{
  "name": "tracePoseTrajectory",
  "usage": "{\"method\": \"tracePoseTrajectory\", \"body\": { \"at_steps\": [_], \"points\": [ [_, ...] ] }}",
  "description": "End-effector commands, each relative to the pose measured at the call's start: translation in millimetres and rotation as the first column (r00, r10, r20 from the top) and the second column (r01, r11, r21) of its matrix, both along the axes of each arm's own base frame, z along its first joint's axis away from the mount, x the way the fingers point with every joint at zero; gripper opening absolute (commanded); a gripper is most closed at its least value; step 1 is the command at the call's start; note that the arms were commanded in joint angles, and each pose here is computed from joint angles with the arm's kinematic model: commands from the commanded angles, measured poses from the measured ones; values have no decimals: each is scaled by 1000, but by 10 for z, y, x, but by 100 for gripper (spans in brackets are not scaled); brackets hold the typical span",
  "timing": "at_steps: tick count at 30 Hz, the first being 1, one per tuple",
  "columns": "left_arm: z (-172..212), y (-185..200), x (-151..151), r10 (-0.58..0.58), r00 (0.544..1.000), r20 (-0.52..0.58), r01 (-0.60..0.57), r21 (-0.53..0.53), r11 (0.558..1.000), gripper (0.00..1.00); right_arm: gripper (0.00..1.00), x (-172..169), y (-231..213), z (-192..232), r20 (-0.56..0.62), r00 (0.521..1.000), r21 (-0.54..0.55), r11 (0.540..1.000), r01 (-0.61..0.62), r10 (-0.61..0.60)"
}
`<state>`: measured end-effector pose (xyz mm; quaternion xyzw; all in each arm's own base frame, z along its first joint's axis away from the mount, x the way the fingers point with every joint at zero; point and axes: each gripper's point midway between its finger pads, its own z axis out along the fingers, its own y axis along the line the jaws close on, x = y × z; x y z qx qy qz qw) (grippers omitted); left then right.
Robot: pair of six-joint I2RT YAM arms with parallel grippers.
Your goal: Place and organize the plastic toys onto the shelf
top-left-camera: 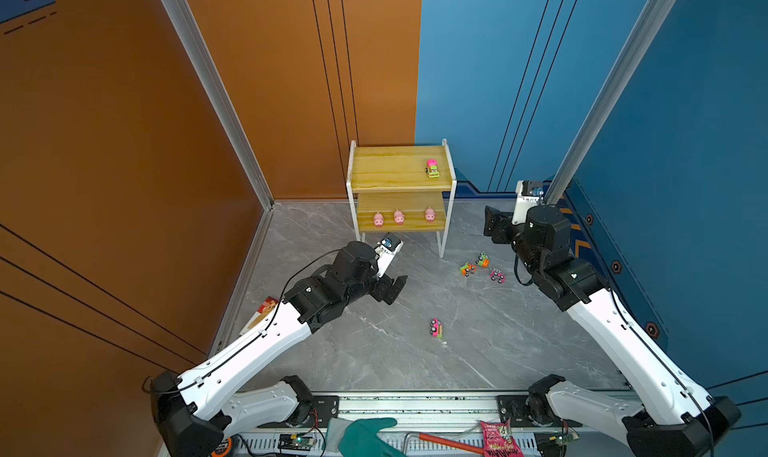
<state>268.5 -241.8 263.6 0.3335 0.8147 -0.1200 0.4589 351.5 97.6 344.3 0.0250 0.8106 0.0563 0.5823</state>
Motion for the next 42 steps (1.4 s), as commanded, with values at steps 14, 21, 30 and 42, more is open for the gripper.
{"method": "tracePoseTrajectory", "body": {
  "at_steps": [14, 21, 30, 42],
  "points": [
    [-182, -76, 153, 33, 975, -221, -59, -111, 992, 98, 78, -1044, 966, -2238, -550, 742, 223, 923, -312, 384],
    [-72, 99, 174, 96, 961, -259, -138, -150, 979, 98, 77, -1260, 1357, -2578, -611, 641, 267, 883, -385, 464],
    [-209, 391, 91, 177, 925, -337, -252, -195, 948, 98, 75, -1396, 1516, -2879, -705, 585, 206, 905, -373, 401],
    [-167, 415, 108, 178, 928, -327, -253, -203, 946, 98, 64, -1369, 1470, -3133, -781, 572, 67, 944, -324, 252]
  ]
}}
